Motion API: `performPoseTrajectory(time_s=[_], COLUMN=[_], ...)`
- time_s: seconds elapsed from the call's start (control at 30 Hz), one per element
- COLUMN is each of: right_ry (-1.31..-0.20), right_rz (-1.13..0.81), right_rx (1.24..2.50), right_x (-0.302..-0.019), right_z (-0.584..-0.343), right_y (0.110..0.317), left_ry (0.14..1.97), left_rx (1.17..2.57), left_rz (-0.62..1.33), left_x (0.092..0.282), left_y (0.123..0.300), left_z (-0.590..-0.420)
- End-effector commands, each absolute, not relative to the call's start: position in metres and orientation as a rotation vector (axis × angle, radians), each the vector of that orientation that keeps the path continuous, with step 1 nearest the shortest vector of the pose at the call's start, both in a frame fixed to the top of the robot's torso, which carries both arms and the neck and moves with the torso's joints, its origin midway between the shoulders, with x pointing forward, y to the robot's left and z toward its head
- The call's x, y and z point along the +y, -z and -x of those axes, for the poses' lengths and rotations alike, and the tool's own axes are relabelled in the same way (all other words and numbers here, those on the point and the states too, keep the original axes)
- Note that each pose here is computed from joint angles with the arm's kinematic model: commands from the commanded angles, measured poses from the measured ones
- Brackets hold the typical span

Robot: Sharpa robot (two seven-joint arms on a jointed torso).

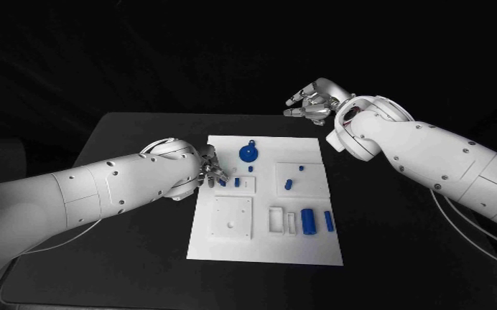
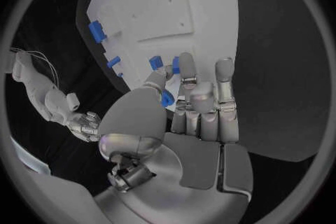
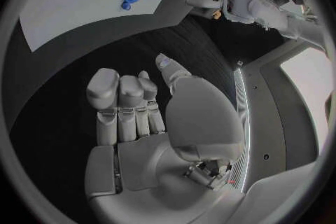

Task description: Assemble the parts on the task board

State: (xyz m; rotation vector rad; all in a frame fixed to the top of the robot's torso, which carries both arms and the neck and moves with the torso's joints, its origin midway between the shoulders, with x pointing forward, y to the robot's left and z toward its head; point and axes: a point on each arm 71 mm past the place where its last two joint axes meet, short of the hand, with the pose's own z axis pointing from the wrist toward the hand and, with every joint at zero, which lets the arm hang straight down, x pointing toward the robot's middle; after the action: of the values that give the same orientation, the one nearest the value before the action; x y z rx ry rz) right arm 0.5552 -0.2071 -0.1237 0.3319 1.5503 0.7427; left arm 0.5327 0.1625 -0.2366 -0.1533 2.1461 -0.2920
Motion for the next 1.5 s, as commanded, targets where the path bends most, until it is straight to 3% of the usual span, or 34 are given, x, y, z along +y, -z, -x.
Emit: performPoseTrajectory(time_s=[0.03, 0.87, 1.5], right_ry=[-0.751, -0.752, -0.749], right_rz=[-0.322, -0.322, -0.323], right_rx=[1.552, 1.551, 1.551], right_x=[-0.2057, -0.2057, -0.2072], right_z=[-0.555, -0.5549, -0.5551], right_y=[0.1237, 0.1235, 0.1237], left_ry=[0.296, 0.302, 0.271], left_rx=[2.168, 2.167, 2.167], left_rz=[0.128, 0.123, 0.116], left_x=[0.1582, 0.1542, 0.1614], left_y=[0.241, 0.2422, 0.2429], left_z=[-0.5299, -0.5297, -0.5305])
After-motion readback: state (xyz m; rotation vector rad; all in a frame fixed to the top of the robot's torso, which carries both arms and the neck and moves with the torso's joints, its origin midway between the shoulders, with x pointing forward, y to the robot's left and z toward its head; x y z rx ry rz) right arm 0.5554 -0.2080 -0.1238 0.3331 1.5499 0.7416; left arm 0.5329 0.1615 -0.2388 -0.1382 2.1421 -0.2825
